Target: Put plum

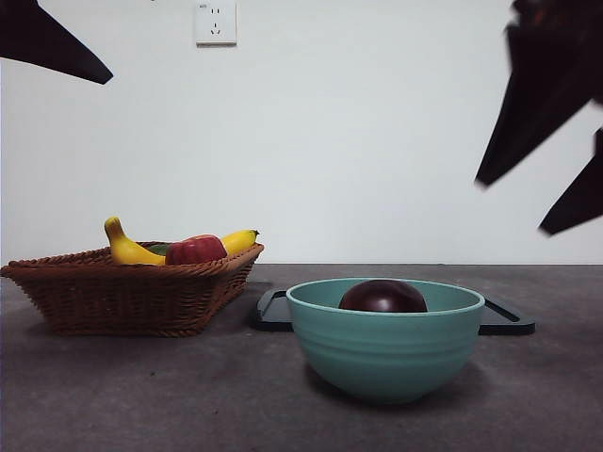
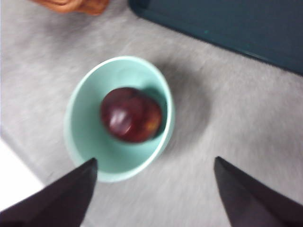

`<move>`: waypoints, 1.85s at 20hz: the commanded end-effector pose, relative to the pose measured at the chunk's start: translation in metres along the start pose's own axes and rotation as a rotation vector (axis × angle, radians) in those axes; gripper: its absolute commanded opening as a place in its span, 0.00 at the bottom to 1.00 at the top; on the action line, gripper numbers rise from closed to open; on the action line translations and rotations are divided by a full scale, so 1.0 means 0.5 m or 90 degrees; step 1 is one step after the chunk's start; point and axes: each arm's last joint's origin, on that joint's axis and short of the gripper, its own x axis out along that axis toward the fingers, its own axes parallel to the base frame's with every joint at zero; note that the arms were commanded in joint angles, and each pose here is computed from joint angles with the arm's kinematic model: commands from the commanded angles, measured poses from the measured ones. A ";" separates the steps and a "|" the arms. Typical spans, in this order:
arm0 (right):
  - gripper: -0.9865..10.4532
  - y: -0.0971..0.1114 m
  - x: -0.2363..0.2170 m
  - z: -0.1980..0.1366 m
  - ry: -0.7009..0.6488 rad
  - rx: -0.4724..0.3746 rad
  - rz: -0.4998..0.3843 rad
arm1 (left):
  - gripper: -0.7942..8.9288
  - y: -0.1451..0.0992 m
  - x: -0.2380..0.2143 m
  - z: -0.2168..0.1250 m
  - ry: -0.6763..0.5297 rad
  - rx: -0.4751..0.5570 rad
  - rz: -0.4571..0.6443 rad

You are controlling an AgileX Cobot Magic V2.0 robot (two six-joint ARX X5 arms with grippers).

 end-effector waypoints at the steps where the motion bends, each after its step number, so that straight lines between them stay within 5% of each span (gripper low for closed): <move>1: 0.40 0.003 0.036 0.009 0.012 0.002 -0.031 | 0.47 -0.004 -0.001 0.005 -0.006 0.012 -0.005; 9: 0.24 0.019 0.131 0.016 0.033 -0.028 -0.118 | 0.47 -0.004 -0.001 0.005 -0.006 0.012 -0.005; 17: 0.10 0.030 0.159 0.014 0.037 -0.037 -0.118 | 0.47 -0.004 -0.001 0.005 -0.006 0.012 -0.005; 23: 0.10 0.036 0.153 0.024 0.013 -0.020 -0.107 | 0.47 -0.004 -0.001 0.005 -0.006 0.013 -0.005; 30: 0.10 0.062 0.106 0.115 -0.081 -0.020 -0.119 | 0.47 -0.004 -0.001 0.006 -0.007 0.014 -0.005; 37: 0.10 0.016 0.111 0.241 -0.115 0.002 -0.158 | 0.47 -0.004 -0.001 0.005 -0.006 0.020 -0.005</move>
